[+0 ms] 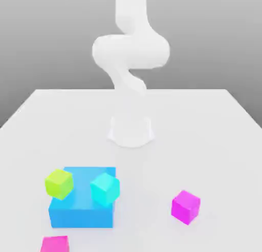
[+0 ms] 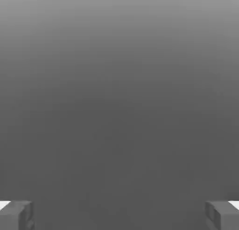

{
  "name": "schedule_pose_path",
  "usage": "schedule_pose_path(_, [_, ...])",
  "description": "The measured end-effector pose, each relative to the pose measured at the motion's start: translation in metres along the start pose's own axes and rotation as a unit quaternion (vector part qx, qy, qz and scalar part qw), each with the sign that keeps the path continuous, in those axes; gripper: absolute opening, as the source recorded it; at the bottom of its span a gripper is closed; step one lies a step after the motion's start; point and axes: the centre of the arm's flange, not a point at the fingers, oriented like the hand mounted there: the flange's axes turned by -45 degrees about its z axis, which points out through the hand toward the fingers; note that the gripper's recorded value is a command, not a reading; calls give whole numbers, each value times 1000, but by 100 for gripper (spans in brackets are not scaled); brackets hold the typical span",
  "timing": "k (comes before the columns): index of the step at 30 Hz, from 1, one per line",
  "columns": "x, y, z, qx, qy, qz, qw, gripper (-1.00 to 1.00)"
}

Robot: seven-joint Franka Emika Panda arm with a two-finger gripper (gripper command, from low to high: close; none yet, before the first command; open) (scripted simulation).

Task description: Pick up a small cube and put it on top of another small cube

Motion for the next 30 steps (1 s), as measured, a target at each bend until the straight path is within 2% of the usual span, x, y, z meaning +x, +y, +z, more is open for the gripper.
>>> schedule_pose_path(7, [-5, 36, 124, 26, -88, -6, 996, 0])
schedule_pose_path(14, [-40, 70, 241, 36, -170, -10, 985, 0])
schedule_pose_path(23, [-125, 118, 368, 27, -272, -20, 962, 0])
schedule_pose_path(30, [-211, 157, 441, 6, -350, -38, 936, 0])
